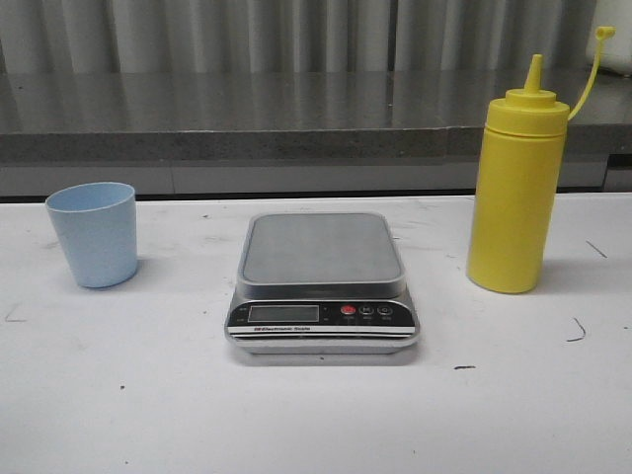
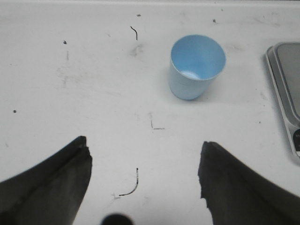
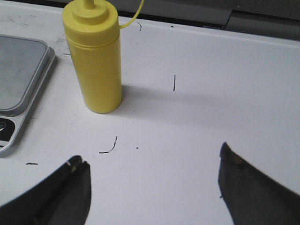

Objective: Pour seasoning into cup on scale with both arms

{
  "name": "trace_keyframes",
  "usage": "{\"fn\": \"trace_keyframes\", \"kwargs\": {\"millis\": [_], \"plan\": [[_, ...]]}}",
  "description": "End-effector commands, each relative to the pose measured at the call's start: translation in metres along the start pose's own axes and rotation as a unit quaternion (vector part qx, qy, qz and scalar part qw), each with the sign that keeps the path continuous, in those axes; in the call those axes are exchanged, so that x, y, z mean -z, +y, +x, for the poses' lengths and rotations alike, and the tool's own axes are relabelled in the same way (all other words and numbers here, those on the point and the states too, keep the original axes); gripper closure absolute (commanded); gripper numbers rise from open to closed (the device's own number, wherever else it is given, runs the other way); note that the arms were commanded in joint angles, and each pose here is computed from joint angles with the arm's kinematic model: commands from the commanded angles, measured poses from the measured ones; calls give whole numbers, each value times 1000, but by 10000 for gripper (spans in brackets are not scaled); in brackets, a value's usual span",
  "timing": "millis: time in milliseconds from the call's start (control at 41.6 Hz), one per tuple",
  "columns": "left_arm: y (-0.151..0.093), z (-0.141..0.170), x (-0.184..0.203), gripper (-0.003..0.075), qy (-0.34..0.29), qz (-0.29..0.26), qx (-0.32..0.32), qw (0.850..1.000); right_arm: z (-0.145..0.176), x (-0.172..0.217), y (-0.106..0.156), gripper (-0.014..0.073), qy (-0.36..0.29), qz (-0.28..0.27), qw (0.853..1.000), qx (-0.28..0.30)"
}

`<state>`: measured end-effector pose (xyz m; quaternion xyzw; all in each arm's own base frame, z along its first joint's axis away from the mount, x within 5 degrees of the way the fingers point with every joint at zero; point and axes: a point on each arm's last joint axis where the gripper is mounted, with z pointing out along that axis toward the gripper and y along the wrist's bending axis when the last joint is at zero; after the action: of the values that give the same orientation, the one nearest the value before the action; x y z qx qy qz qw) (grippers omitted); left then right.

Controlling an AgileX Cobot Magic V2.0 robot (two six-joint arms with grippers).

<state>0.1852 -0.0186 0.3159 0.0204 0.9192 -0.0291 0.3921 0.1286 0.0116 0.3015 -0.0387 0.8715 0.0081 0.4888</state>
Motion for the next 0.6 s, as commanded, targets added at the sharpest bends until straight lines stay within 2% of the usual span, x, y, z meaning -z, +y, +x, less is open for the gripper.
{"fn": "trace_keyframes", "kwargs": {"millis": [0,265,577], "plan": [[-9,-25,-8,238,-13,15,-9,1000,-16,4,0,14,-46,-1,999,10],[-18,-61,-67,238,79,14,-16,997,-16,4,0,14,-46,-1,999,10],[-23,-91,-132,238,118,11,-17,993,-16,4,0,14,-46,-1,999,10]]}}
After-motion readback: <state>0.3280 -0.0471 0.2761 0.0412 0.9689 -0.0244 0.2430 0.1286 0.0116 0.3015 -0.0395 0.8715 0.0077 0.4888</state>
